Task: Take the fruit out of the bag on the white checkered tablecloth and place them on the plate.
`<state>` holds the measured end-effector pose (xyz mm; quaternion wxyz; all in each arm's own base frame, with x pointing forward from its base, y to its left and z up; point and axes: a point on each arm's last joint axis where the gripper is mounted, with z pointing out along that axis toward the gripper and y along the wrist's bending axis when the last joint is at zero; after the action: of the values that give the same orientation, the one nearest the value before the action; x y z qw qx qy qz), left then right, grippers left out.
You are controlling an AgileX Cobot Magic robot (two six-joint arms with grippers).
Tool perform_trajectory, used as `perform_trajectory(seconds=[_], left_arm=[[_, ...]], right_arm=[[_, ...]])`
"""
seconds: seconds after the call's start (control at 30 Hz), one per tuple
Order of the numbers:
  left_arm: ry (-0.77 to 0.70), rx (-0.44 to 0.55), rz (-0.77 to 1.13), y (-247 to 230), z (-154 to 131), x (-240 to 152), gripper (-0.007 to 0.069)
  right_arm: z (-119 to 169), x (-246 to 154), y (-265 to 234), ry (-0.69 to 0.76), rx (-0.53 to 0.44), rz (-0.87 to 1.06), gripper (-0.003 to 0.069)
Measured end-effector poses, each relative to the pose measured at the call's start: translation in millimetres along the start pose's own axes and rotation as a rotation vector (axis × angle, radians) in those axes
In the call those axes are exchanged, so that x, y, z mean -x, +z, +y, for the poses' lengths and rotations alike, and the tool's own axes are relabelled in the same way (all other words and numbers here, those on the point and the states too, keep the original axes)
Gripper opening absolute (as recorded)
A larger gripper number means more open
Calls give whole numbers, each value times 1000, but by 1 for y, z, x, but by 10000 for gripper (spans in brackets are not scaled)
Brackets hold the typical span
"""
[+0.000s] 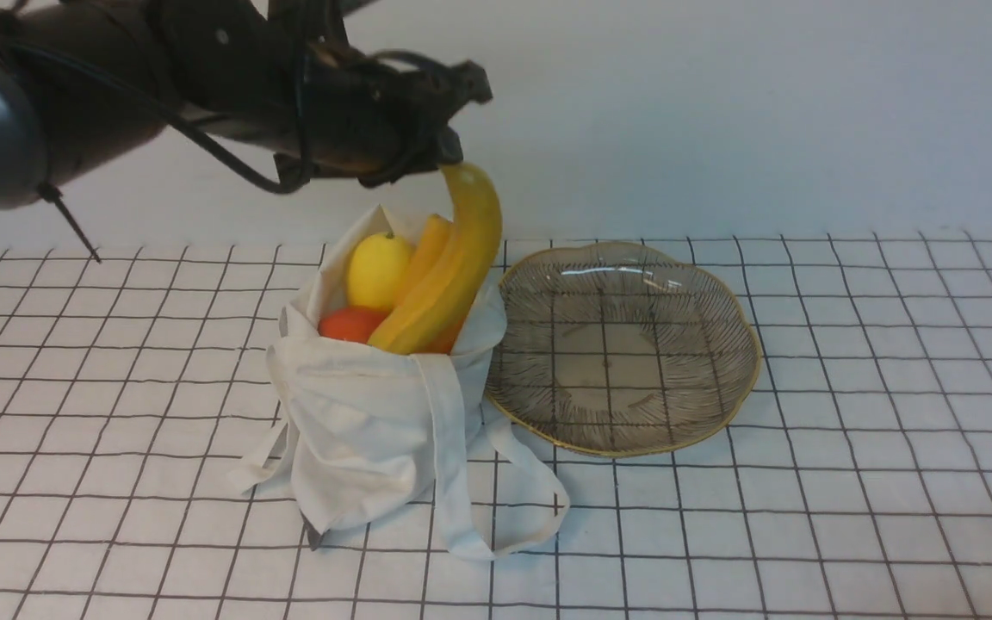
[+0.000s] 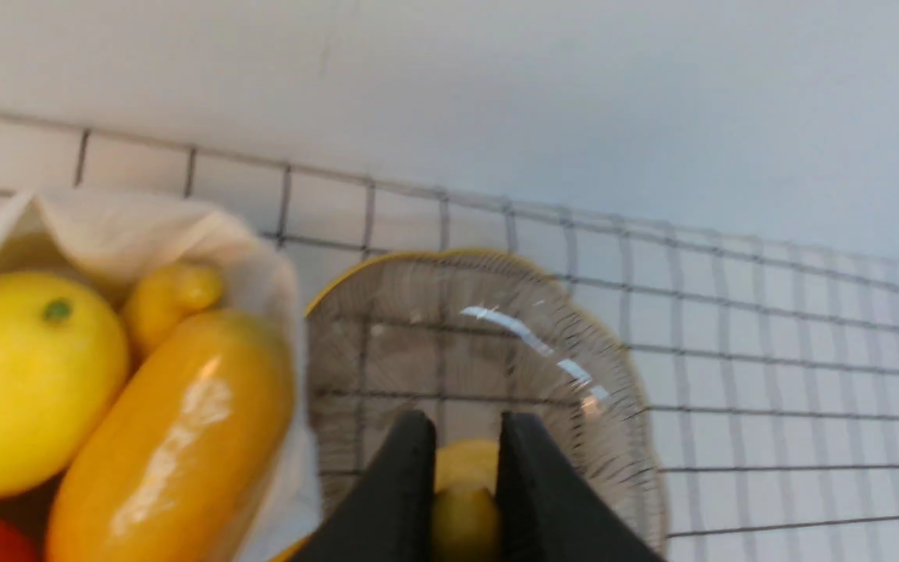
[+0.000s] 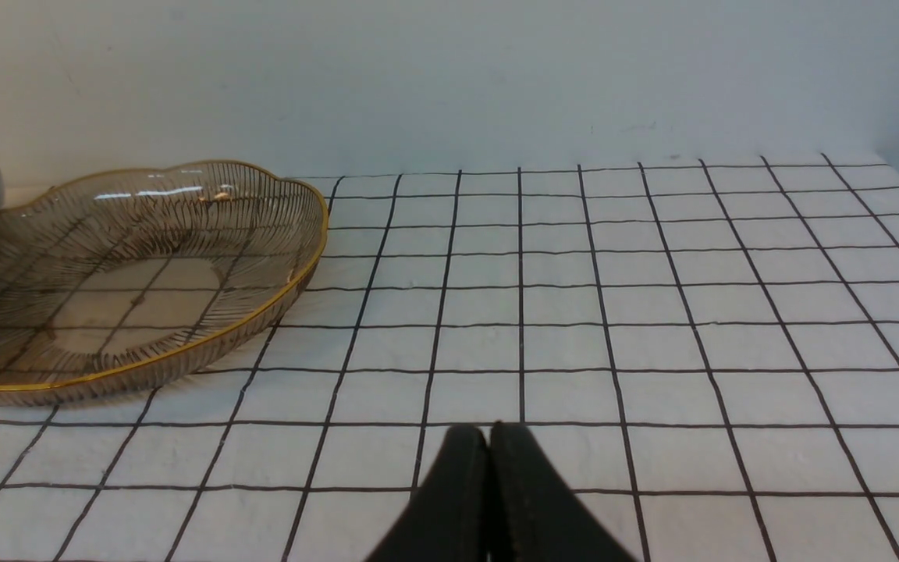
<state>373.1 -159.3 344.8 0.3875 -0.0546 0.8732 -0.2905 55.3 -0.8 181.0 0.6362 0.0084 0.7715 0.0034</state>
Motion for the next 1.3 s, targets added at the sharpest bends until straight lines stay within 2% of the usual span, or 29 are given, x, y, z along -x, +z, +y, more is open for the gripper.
perform_trajectory(seconds=[0.13, 0.33, 0.6, 0.77, 0.83, 0.97, 1.1, 1.2, 1.23, 1.3], left_arm=[[-91, -117, -95, -25, -21, 15, 72], [-185, -196, -120, -4, -39, 4, 72], [-190, -163, -61, 84, -45, -55, 72], [-185, -142, -64, 113, -43, -78, 105], [-183, -133, -64, 124, -41, -88, 149], [-173, -115, -51, 136, -37, -98, 319], [-91, -113, -61, 136, -36, -98, 465], [37, -120, -54, 132, -41, -95, 511], [51, -122, -52, 131, -42, -94, 510], [179, -140, -15, 120, -50, -88, 490]], right_arm=[[0, 0, 0, 0, 0, 0, -15], [0, 0, 0, 0, 0, 0, -15], [0, 0, 0, 0, 0, 0, -15], [0, 0, 0, 0, 0, 0, -15], [0, 0, 0, 0, 0, 0, -15], [0, 0, 0, 0, 0, 0, -15], [0, 0, 0, 0, 0, 0, -15], [0, 0, 0, 0, 0, 0, -15], [0, 0, 0, 0, 0, 0, -15], [0, 0, 0, 0, 0, 0, -15]])
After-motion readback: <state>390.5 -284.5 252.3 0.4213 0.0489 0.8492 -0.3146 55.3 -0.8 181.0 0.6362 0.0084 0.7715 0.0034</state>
